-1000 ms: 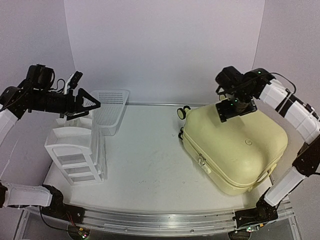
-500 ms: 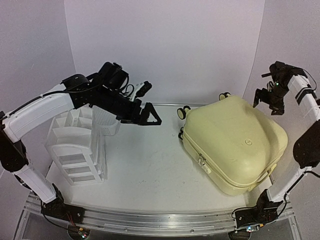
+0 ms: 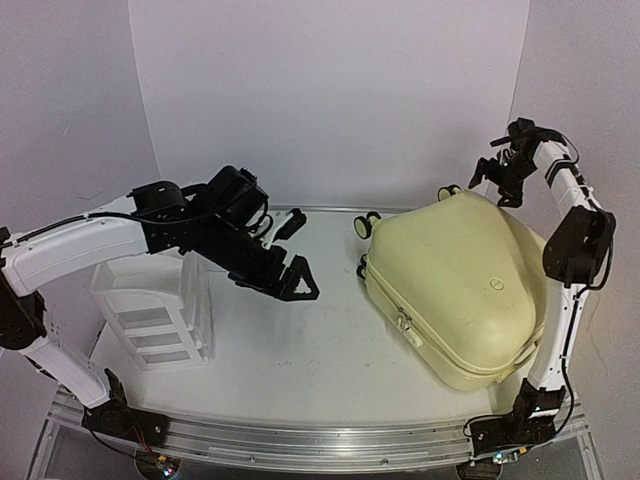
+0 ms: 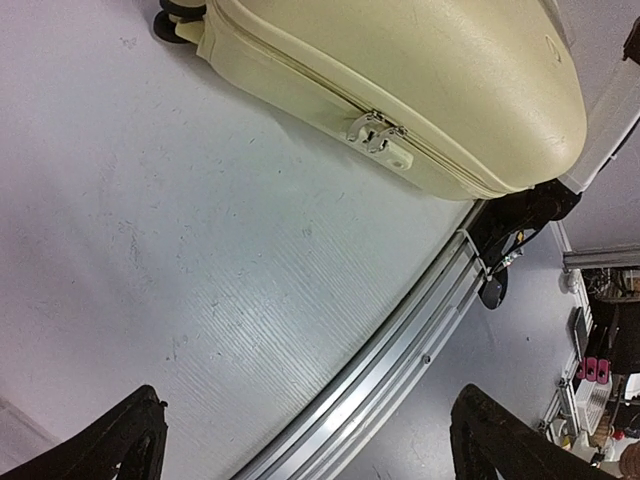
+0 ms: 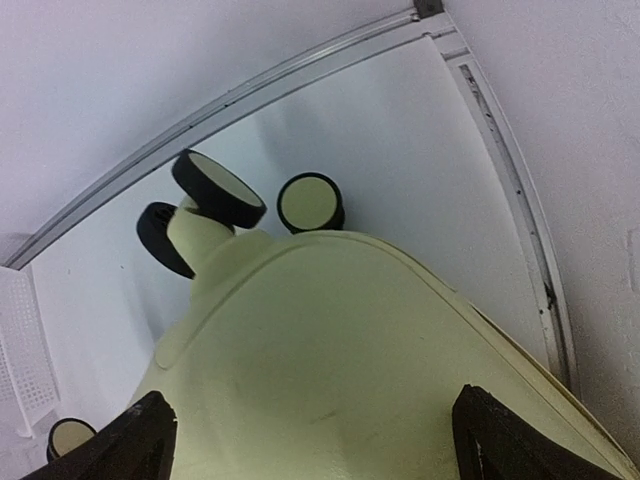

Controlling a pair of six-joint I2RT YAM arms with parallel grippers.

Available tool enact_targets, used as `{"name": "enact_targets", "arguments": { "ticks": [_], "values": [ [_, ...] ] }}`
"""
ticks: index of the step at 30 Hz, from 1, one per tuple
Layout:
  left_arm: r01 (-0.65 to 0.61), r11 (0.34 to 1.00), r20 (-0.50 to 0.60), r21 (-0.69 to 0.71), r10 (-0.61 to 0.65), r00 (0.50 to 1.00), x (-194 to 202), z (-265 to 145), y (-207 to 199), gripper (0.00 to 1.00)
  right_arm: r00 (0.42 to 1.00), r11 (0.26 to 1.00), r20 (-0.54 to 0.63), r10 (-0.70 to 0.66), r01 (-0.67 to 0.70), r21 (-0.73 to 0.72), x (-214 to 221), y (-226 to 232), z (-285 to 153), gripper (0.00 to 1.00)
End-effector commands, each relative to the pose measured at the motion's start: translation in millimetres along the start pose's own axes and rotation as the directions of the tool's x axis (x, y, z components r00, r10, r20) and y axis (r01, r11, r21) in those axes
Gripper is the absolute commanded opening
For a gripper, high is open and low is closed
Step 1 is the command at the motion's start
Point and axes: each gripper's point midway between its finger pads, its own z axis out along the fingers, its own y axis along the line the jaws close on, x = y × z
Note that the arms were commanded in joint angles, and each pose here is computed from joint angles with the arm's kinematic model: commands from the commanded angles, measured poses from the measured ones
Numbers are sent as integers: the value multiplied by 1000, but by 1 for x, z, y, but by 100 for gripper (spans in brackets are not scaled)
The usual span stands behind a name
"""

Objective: Open, take out, and arrange the luggage

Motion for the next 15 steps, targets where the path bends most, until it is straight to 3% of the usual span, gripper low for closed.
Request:
{"name": "enact_targets", "arguments": {
  "ticks": [1, 10, 15],
  "values": [
    [13, 1000, 100, -22, -11, 995, -7, -26, 3, 99, 987, 961, -31, -155, 143, -235, 22, 91, 9, 97],
    [40, 998, 85, -44, -36, 996, 0, -22, 10, 99, 946, 867, -120, -301, 220, -448, 102, 220, 67, 95],
    [45, 998, 91, -37, -41, 995, -2, -23, 9, 99, 937, 833, -123, -327, 224, -506, 127, 266, 73, 95]
  ]
}}
